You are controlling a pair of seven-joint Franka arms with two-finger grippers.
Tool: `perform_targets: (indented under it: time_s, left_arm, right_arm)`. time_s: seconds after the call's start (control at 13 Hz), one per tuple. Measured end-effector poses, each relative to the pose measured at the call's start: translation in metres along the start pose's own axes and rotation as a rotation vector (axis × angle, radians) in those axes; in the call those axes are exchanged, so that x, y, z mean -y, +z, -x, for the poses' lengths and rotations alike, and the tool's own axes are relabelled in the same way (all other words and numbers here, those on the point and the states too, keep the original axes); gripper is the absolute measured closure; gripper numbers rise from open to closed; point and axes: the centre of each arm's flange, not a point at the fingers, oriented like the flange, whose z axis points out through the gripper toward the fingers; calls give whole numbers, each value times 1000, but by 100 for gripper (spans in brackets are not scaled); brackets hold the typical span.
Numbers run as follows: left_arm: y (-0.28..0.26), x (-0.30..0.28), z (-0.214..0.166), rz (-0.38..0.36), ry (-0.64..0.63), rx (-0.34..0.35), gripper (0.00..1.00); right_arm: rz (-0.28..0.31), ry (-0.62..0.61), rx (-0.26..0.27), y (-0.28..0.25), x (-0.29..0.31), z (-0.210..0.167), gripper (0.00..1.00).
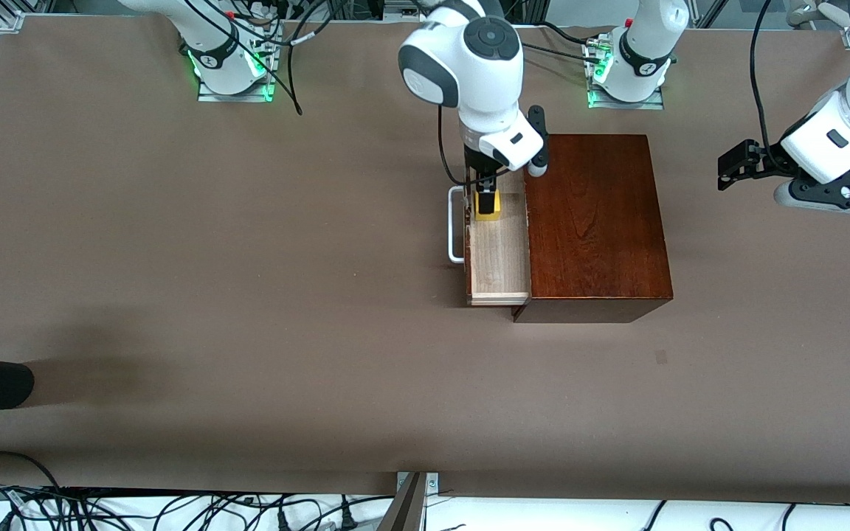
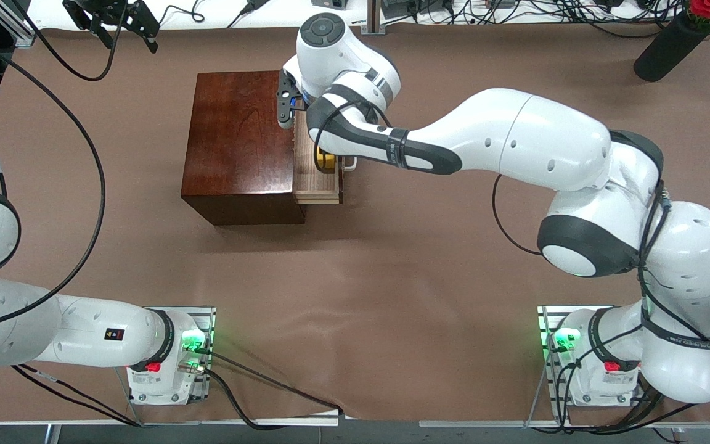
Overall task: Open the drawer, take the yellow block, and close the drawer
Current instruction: 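Lower the right gripper into the drawer onto the yellow cube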
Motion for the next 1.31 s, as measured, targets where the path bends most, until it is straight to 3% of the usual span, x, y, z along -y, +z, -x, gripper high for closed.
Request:
perform_targets:
  time_s: [1.0,1.15,1.31]
  left_arm:
    - [0,-8,-7,-2,15,-15,0]
    - [4,-8,-11,-2,15,-18,0]
    - [7,-9,-14,-3,17,-17,0]
  right_arm:
    - [-18,-27,32,65,16,-9,0]
    - [-7,-34,34,69,16,-10,8]
    - [-4,-27,34,69,15,-9,34]
